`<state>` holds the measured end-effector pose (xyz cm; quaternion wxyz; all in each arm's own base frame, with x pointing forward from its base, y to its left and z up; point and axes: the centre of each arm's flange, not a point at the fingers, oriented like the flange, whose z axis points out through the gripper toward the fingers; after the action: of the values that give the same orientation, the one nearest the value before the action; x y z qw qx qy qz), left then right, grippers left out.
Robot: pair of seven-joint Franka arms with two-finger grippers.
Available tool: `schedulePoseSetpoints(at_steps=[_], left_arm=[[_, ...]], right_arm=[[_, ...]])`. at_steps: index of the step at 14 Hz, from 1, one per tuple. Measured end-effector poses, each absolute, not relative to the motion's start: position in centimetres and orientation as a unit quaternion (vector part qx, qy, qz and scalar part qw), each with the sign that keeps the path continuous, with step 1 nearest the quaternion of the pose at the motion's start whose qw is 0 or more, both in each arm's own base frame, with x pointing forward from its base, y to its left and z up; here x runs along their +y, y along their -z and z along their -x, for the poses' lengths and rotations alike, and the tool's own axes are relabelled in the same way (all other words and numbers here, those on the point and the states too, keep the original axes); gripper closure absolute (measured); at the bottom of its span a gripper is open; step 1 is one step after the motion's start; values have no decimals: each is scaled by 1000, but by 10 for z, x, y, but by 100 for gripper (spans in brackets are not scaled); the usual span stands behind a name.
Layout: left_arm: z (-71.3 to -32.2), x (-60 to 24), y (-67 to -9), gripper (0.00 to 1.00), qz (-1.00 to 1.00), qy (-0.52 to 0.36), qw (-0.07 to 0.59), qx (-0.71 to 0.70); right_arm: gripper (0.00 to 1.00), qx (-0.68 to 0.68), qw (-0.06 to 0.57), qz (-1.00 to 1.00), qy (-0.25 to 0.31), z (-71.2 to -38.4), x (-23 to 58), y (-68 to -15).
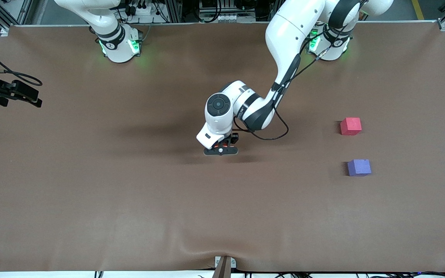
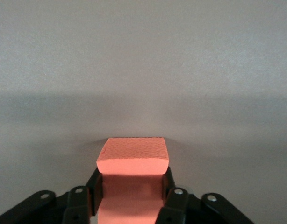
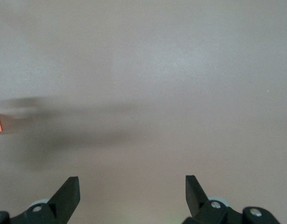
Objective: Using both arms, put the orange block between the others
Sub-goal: 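Grasp the orange cube with the left gripper and open the right gripper, then carry the orange cube with the left gripper toward the pink and purple cubes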
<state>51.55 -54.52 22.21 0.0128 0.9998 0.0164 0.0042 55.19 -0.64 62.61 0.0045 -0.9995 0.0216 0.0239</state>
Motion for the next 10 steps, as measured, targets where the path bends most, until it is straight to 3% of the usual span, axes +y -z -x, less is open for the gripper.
schedulePoseSetpoints(at_steps=[10], left_arm=[[-619, -385, -348, 52, -996, 2, -28, 87]], right_arm=[[0, 22, 5, 999, -24, -552, -6, -626]])
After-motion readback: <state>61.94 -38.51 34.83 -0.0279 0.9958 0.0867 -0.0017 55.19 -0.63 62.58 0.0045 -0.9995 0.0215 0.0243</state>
